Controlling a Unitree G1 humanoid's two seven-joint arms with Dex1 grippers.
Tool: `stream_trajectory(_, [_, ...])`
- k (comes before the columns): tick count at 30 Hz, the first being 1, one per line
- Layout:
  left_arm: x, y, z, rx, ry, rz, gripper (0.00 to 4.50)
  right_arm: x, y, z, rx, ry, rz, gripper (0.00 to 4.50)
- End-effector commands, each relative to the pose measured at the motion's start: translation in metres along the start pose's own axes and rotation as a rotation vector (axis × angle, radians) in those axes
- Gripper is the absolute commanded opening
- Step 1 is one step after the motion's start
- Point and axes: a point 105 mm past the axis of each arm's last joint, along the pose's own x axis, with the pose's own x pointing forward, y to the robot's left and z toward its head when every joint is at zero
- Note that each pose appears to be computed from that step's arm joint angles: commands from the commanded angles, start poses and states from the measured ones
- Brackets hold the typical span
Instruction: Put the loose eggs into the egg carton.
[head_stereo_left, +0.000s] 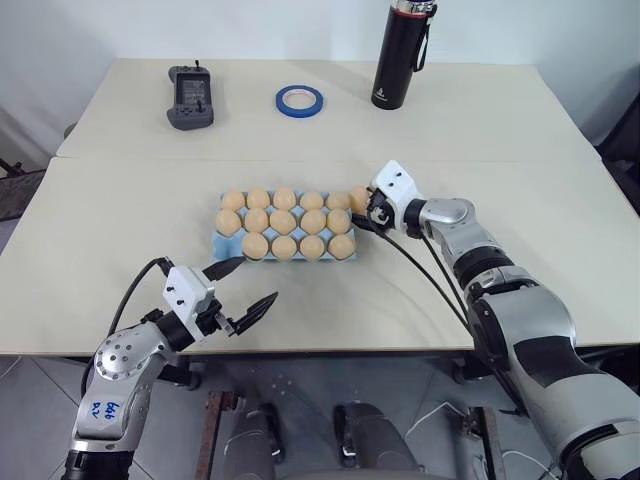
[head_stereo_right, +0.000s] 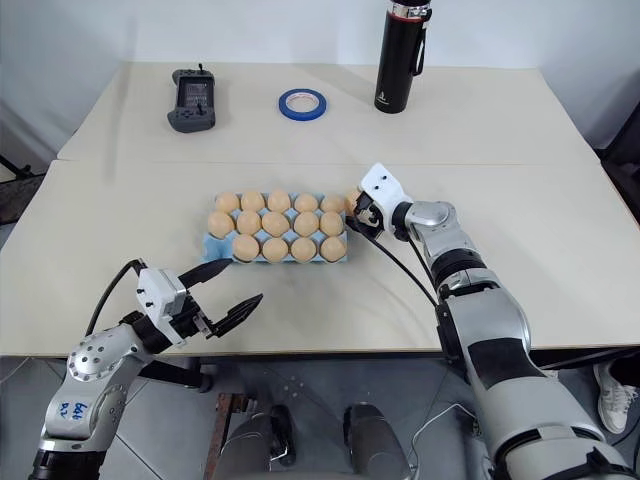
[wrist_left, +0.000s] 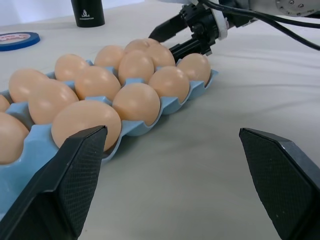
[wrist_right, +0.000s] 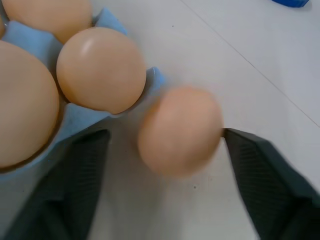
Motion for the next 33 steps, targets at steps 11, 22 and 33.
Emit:
stream_trajectory(11, [-0.005, 0.003, 0.014, 0.058, -0.035, 0.026, 4.50, -0.014, -0.023, 0.021, -0.066, -0.077, -0.056, 1.25])
stream_trajectory(22, [-0.056, 0.035, 0.000, 0.031, 0.031, 0.226, 4.50, -0.021, 0.021, 0.081, -0.097, -0.347, 0.284, 1.25])
stream_trajectory(33, [-0.096, 0.046, -0.012, -0.014, 0.052, 0.432, 4.50, 0.021, 0.143, 0.139, -0.045, -0.411, 0.483, 1.25])
